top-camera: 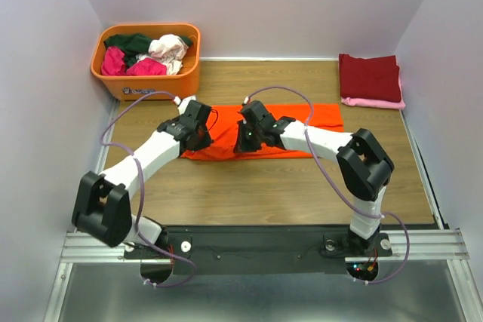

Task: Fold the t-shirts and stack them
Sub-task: Fold the tshirt

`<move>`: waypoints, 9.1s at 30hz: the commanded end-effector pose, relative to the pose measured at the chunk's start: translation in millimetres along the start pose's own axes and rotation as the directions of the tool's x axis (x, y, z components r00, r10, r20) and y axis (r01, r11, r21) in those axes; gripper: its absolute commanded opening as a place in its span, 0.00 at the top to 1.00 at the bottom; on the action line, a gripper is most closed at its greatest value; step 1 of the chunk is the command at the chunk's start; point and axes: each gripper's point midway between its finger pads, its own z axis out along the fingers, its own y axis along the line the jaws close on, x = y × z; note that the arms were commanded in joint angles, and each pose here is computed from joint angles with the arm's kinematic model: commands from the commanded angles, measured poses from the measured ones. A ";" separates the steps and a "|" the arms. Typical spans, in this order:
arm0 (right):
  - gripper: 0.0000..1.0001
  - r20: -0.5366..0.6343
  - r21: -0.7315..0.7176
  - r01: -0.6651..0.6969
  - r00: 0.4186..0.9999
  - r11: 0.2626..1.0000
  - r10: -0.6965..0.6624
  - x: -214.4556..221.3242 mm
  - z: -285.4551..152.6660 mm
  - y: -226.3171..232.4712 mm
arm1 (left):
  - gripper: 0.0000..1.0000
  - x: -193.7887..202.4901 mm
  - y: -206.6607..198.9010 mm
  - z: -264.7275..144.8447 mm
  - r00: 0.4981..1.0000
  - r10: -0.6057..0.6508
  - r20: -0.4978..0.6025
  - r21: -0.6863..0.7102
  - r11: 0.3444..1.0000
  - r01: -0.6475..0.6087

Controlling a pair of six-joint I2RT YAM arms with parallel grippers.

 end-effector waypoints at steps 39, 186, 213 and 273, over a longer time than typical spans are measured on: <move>0.80 0.188 0.055 -0.111 0.977 0.992 0.099 -113.5 26.6 -33.9 | 0.87 -127.9 -59.6 72.5 0.948 0.223 0.226 0.007 0.973 -0.231; 0.21 0.346 0.275 -0.555 0.819 0.785 0.458 -60.4 -111.0 -301.2 | 0.40 70.8 -191.9 47.8 0.923 0.384 0.013 0.402 0.844 -0.356; 0.22 0.478 0.160 -0.575 0.757 0.803 0.447 -139.8 -105.5 -297.8 | 0.40 76.7 -171.9 32.9 0.936 0.352 0.003 0.401 0.857 -0.323; 0.24 0.227 0.044 -0.490 0.854 0.871 0.469 -72.3 -43.0 -175.1 | 0.49 13.3 -72.6 9.5 0.978 0.180 0.108 0.229 0.952 -0.200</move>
